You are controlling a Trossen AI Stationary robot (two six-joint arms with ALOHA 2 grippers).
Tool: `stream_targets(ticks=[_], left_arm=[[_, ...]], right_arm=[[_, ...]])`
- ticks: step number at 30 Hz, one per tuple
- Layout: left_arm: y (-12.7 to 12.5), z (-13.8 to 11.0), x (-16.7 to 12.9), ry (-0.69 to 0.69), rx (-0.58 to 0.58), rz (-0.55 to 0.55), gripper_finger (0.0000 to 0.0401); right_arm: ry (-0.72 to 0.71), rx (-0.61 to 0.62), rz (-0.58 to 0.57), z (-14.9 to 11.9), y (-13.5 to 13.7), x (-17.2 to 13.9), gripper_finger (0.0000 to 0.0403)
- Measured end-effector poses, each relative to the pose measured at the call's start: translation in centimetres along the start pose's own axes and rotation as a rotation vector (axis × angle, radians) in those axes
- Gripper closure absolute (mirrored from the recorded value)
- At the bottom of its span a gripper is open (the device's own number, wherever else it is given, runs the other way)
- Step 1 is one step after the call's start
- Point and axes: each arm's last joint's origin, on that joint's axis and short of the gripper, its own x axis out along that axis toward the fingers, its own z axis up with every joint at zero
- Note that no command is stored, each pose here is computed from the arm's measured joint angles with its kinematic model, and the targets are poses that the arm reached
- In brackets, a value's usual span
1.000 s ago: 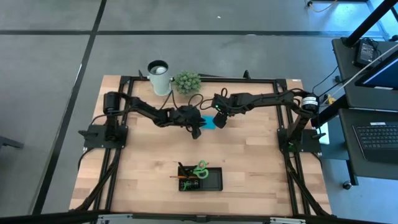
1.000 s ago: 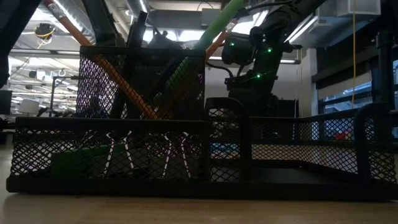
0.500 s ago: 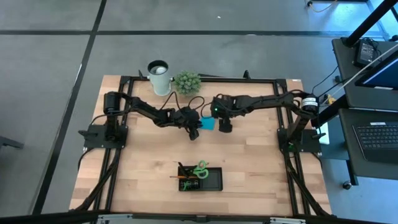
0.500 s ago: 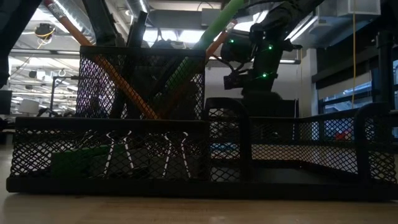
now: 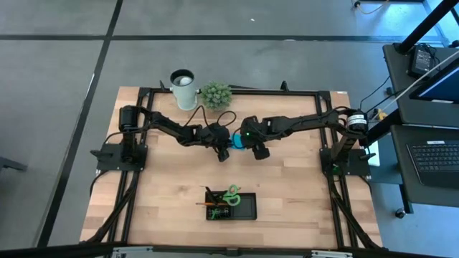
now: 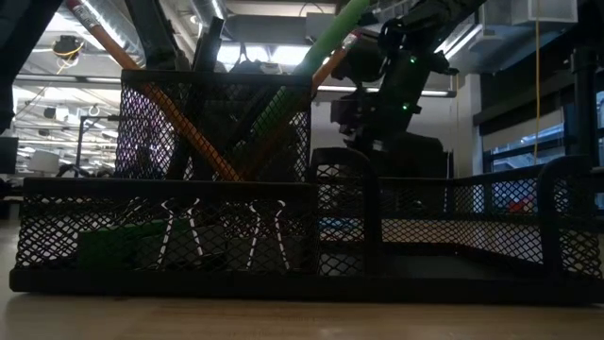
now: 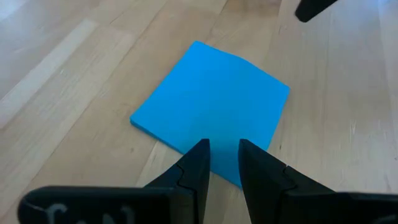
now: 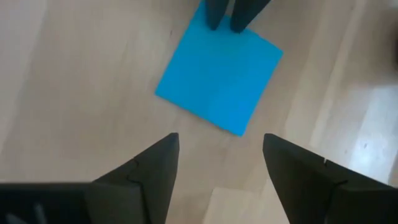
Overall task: Pick and place office supplies into organizer
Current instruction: Put the blue sticky note into the black desk organizer
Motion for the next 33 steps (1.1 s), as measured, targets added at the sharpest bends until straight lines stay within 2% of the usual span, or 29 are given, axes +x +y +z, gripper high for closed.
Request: stream_targets(ticks=[7, 13, 26, 33], left_arm=[[0.0, 0.0, 0.0, 0.003, 0.000, 0.000, 0.0322], [0.0, 0.0, 0.0, 0.000, -0.001, 0.000, 0.0322], [0.3, 0.2, 0.0, -0.026, -0.026, 0.006, 0.0322], [0.5, 0.3, 0.0, -0.024, -0.030, 0.010, 0.0322]], right_arm=[[-0.006, -0.034, -0.012, -2.0, 1.5, 2.1, 0.0167], [-0.052, -0.001, -0.120, -3.3, 2.3, 3.4, 0.0167], [-0.143, 0.013, -0.185, -3.2, 2.3, 3.9, 0.0167], [-0.149, -0.055, -0.202, -3.0, 2.4, 4.9, 0.0167]])
